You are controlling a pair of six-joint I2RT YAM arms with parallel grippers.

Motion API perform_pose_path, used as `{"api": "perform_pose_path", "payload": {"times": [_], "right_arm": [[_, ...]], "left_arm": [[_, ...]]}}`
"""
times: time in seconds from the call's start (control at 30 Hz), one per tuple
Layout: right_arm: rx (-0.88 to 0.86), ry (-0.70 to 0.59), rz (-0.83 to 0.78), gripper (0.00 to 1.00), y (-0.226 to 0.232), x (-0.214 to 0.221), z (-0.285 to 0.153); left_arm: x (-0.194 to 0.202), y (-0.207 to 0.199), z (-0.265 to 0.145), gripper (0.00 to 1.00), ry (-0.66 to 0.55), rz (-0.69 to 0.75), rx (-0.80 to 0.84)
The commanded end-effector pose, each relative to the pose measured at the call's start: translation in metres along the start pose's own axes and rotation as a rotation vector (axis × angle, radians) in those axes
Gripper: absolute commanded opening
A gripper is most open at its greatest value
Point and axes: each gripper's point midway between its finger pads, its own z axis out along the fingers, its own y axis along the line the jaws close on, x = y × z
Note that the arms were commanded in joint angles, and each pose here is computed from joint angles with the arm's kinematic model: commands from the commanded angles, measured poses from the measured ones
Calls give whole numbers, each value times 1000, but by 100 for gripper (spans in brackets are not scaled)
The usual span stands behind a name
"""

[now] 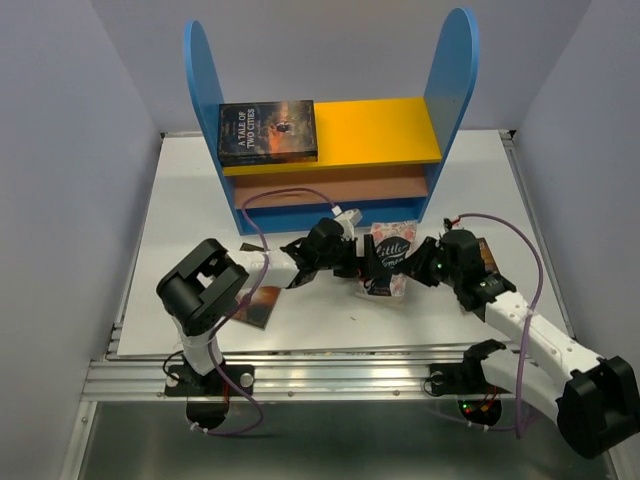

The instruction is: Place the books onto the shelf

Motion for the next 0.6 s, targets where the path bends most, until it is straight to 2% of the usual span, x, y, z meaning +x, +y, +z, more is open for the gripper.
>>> {"api": "perform_pose_path", "payload": {"times": [0.0,0.07,0.13,0.17,0.23,0.37,0.57], "right_arm": [[-245,-81,-99,1,71,-33,-31],[-280,-82,-120,1,79,-34,-37],[-334,-105,-142,1,95,-42,-50],[-360,-107,-148,1,101,-44,-55],[-433,-114,-181,1,120,-48,-72],[-564,-91,-226,1,148,-46,-99],[-643,-55,-243,1,164,-42,-113]], "left_arm": [[-15,-41,-32,99,-49,39,196],[-18,-50,-54,99,-86,44,289],[-31,-69,-77,99,-176,76,417],[-28,-65,-90,99,-189,47,439],[-26,-77,-107,99,-196,78,522],[-25,-90,-115,99,-184,105,591],[-30,-114,-135,98,-217,127,719]]}}
